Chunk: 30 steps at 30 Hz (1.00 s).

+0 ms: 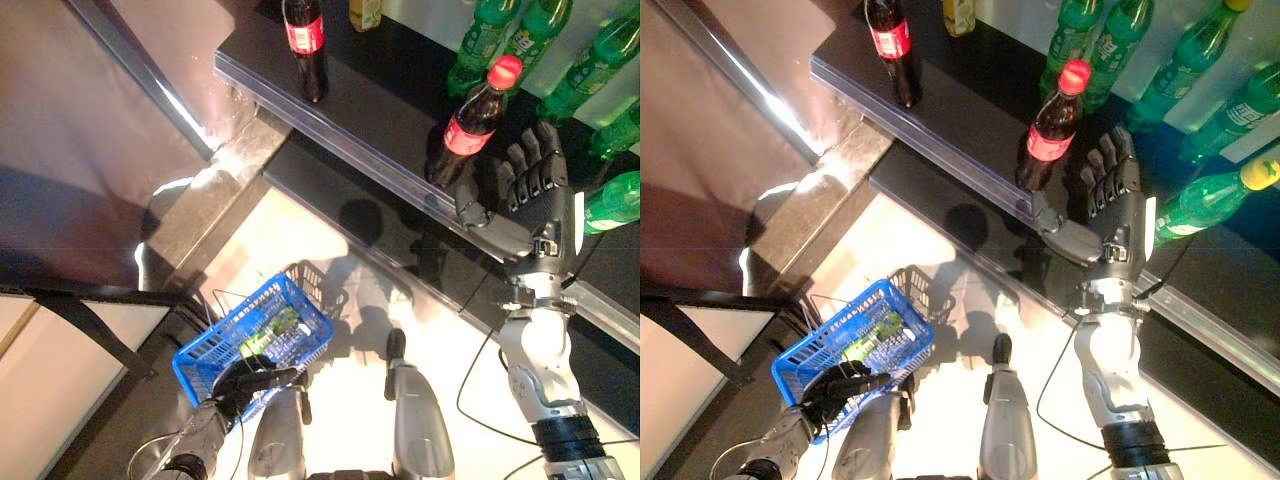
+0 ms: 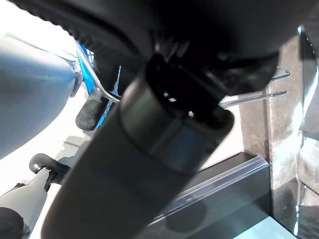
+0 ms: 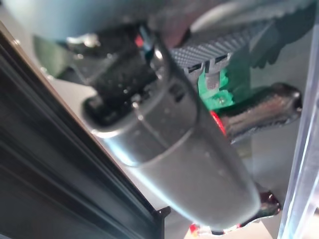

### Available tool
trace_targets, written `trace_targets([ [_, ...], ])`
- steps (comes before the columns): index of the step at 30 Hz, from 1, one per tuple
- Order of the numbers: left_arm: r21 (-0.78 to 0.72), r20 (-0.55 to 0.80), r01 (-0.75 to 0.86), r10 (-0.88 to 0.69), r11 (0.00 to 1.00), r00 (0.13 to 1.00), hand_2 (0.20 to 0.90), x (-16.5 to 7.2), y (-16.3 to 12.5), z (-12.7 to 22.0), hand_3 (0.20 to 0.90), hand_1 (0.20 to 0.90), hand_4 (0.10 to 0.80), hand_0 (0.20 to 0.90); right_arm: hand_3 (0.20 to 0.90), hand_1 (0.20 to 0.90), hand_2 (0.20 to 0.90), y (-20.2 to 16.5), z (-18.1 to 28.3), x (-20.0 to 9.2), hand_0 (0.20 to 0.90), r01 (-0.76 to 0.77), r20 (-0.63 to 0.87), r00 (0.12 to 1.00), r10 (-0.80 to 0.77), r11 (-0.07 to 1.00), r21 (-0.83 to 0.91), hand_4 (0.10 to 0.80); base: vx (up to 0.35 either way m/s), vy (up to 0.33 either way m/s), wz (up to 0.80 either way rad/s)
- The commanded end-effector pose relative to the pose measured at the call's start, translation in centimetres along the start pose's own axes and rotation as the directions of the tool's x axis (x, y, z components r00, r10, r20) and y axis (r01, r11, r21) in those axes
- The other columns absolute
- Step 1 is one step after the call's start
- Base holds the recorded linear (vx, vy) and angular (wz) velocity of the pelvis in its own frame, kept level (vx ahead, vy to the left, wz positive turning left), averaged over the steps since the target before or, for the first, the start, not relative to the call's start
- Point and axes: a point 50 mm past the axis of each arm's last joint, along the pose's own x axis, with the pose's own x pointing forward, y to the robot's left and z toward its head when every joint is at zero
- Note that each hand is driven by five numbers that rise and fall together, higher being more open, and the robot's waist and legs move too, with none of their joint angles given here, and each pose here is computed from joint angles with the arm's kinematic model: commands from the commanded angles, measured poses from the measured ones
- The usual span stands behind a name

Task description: Pick up the drink and place into the basket.

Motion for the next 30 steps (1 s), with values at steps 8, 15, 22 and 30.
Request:
trace_targets([
  [8, 0.043, 0.009, 0.013, -0.014, 0.999, 1.000, 0.300, -1.4, 1.9, 0.3, 0.200, 0.300, 0.100, 0.300, 0.900, 0.900, 0.900, 0.6, 2.8, 3.8, 0.900, -0.023, 0.128, 0.991, 0.025, 0.999, -0.022, 0.800, 0.006, -0.004, 0.01],
  [15, 0.057, -0.007, 0.019, -0.018, 0.998, 1.000, 0.300, -1.3, 2.0, 0.5, 0.200, 0.300, 0.100, 0.300, 0.900, 0.900, 0.900, -0.6, 2.2, 5.3, 0.900, 0.030, 0.068, 0.997, -0.026, 0.997, -0.071, 0.800, 0.003, -0.001, 0.01],
  [22, 0.071, -0.013, 0.026, -0.025, 0.997, 1.000, 0.300, -1.1, 2.0, 0.8, 0.200, 0.300, 0.100, 0.300, 0.900, 0.900, 0.900, -1.7, 2.1, 6.6, 0.900, 0.096, 0.052, 0.995, -0.091, 0.989, -0.116, 0.800, -0.002, -0.004, 0.02],
  [30, 0.087, -0.026, 0.035, -0.033, 0.996, 0.999, 0.300, -1.0, 2.0, 1.2, 0.200, 0.300, 0.100, 0.300, 0.900, 0.900, 0.900, -3.9, 2.4, 8.7, 0.900, 0.168, 0.029, 0.986, -0.165, 0.969, -0.183, 0.800, 0.009, -0.003, 0.05],
])
